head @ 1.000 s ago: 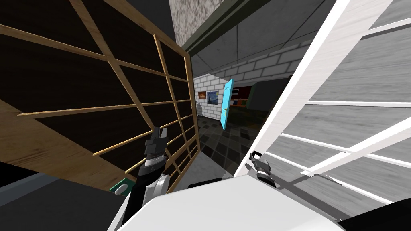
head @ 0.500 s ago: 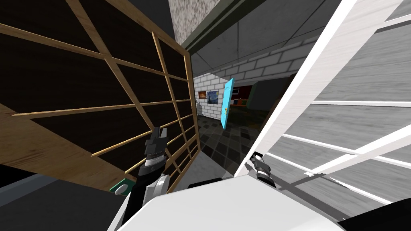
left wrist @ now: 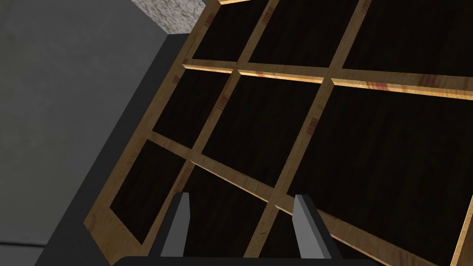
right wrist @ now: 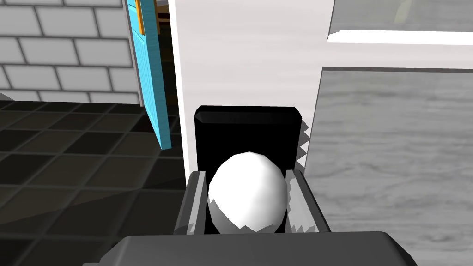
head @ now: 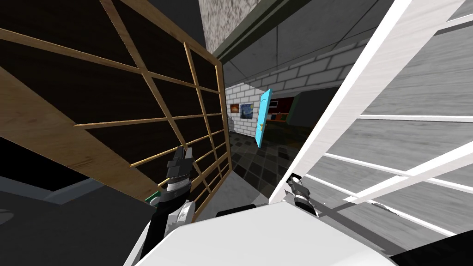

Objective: Pull the door open

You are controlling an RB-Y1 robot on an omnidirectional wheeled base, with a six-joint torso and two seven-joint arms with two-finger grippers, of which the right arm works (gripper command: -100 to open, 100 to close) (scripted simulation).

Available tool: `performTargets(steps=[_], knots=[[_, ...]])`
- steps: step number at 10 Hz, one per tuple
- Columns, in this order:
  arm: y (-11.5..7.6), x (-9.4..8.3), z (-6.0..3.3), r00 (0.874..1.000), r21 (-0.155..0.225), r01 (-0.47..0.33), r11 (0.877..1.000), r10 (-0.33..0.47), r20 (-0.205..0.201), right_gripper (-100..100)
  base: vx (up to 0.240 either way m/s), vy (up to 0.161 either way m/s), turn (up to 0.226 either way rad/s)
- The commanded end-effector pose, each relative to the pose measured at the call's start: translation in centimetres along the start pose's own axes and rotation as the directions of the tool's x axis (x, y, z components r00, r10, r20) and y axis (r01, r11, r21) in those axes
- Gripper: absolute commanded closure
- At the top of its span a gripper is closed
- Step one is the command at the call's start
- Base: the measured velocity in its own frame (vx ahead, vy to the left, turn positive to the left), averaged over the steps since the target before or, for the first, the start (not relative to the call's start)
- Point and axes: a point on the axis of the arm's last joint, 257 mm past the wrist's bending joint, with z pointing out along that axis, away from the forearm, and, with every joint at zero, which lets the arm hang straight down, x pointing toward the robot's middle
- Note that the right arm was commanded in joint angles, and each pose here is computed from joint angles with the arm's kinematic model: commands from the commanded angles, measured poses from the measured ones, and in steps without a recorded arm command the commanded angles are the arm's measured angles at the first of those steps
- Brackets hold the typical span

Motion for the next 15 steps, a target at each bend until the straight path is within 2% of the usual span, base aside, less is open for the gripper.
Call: performTargets(steps=[1,8,10,15], knots=[[-0.5,-0.4,-0.12,1.000,0.006,-0.002,1.000,0.002,0.011,100,-0.202,0.017,0.100],[-3.8,-0.1,1.46,1.000,0.045,-0.012,0.999,0.011,0.010,100,-0.245,0.024,0.164],[-3.7,-0.2,1.43,1.000,0.045,-0.011,0.999,0.011,0.013,100,-0.166,0.012,0.069],[-6.3,-0.1,0.87,1.000,0.138,-0.012,0.990,0.011,0.012,100,-0.210,0.042,0.057]])
